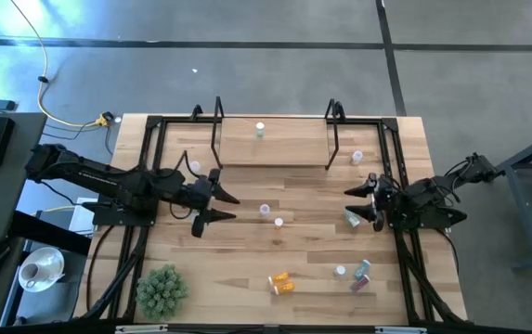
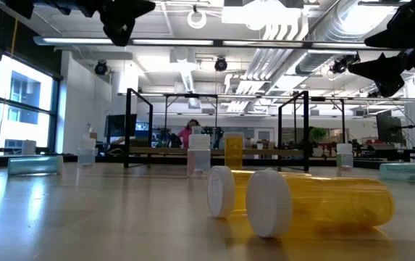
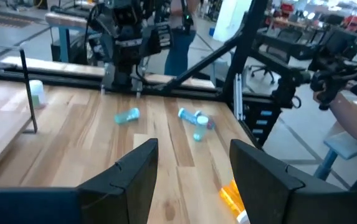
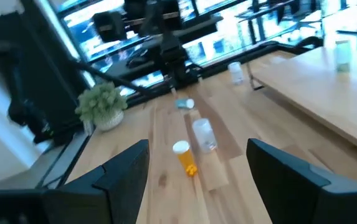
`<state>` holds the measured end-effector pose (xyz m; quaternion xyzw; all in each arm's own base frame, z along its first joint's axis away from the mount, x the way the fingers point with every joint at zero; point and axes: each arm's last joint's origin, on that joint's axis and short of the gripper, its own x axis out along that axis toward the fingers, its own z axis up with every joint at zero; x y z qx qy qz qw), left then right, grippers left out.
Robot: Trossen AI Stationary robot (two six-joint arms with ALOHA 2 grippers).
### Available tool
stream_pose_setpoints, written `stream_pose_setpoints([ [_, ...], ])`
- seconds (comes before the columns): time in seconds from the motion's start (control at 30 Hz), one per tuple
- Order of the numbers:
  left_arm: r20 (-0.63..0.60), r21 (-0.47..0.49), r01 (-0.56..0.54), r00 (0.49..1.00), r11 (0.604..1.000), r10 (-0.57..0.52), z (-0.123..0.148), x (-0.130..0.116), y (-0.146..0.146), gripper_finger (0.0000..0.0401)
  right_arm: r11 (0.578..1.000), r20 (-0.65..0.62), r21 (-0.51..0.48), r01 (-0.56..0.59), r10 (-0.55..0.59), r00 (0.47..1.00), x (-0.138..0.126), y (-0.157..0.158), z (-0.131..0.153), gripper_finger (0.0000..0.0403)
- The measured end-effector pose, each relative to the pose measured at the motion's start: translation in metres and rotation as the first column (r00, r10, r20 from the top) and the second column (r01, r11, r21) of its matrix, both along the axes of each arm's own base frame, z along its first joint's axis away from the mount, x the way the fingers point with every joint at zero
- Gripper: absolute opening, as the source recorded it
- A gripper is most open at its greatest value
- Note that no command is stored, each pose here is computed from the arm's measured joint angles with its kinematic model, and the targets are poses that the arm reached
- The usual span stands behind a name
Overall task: Pick and place medicine bottles onto shelf by color
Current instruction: Put the top orange pill bottle on the shelf
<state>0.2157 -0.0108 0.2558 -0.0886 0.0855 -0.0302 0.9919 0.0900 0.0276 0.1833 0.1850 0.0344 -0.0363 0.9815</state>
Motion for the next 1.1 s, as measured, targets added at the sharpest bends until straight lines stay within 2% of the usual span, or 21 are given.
stream_pose_setpoints([
  [0.1,0.024,-0.001,0.001,1.000,1.000,-0.001,0.005,-0.004,0.000,0.0188,0.997,0.055,0.055,0.052,-0.055,0.997,0.000,-0.002,0.005,0.0259],
  [0.23,0.045,-0.002,0.001,0.999,1.000,0.000,0.009,-0.007,0.000,0.0188,0.994,0.173,0.105,0.042,-0.060,0.983,0.001,-0.003,0.018,0.0259],
  [0.37,0.053,-0.003,0.004,0.999,1.000,-0.003,0.010,-0.008,0.000,0.0188,0.998,0.266,0.048,0.043,-0.054,0.963,0.001,-0.003,0.029,0.0259],
  [0.5,0.053,-0.003,0.004,0.999,1.000,-0.003,0.010,-0.008,0.000,0.0188,0.998,0.270,0.011,0.056,-0.057,0.961,0.004,-0.003,0.040,0.0259],
  [0.67,0.052,-0.003,0.004,0.999,1.000,-0.004,0.010,-0.008,0.000,0.0188,0.996,0.195,-0.045,0.074,-0.064,0.979,0.014,-0.001,0.062,0.0259],
  [0.87,0.040,-0.002,0.003,0.999,1.000,-0.003,0.009,-0.008,0.000,0.0188,0.986,0.022,-0.152,0.062,-0.059,0.998,0.034,0.005,0.089,0.0259],
  [1.1,0.038,0.023,-0.015,0.999,1.000,0.014,0.008,-0.008,0.001,0.0188,0.973,-0.201,-0.230,0.022,-0.070,0.977,0.064,0.017,0.102,0.0259],
])
